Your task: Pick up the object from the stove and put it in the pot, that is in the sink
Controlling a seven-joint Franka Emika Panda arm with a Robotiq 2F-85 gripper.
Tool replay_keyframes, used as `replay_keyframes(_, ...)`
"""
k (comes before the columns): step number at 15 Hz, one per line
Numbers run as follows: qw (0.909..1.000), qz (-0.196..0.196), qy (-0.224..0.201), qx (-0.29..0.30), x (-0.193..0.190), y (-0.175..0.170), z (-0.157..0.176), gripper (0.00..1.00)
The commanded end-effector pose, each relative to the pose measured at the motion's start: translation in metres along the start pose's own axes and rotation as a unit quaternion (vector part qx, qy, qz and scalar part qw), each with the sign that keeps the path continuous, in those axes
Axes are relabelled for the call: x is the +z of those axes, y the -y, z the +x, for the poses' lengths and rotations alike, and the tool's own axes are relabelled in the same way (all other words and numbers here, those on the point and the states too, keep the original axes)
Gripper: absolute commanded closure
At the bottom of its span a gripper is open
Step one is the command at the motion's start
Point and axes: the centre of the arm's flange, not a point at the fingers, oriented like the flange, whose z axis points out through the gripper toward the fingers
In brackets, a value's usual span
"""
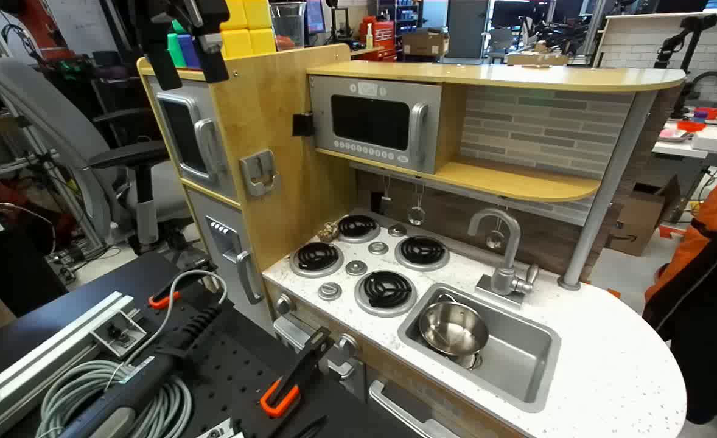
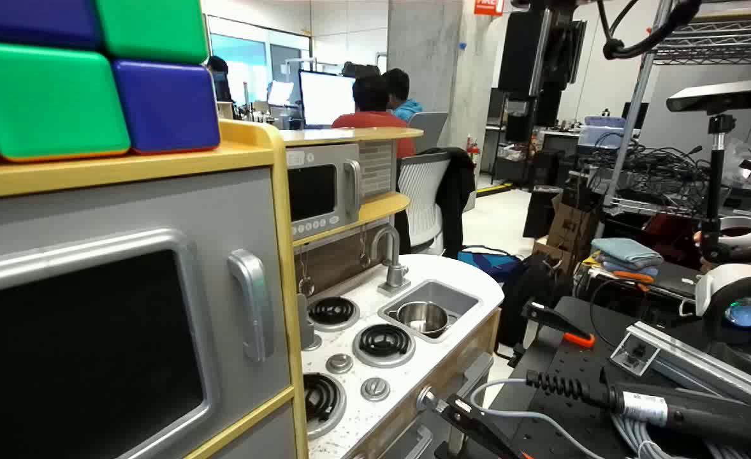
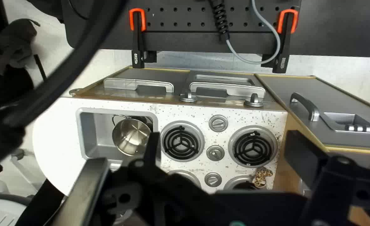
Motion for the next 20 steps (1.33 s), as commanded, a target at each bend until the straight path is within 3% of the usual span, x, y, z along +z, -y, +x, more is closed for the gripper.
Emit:
replay_keyframes(1, 1.0, 0.0, 0.0, 0.0, 0.0, 0.0, 0.0, 0.0)
replay_keyframes(3, 0.9975, 0.07, -0.006, 0.012, 0.001, -0.004, 0.006, 0.0)
replay_keyframes(7, 0.9839, 0.137, -0.036, 0.109, 0.01, -0.038, 0.03, 0.0)
replay_keyframes(14, 0.94, 0.179, -0.178, 0.229, 0.049, -0.065, 0.06, 0.0)
replay_keyframes(15, 0.9514, 0.165, -0.152, 0.211, 0.04, -0.069, 0.051, 0.0)
replay_keyframes(20, 0.9465, 0.167, -0.162, 0.223, 0.047, -0.068, 0.056, 0.0)
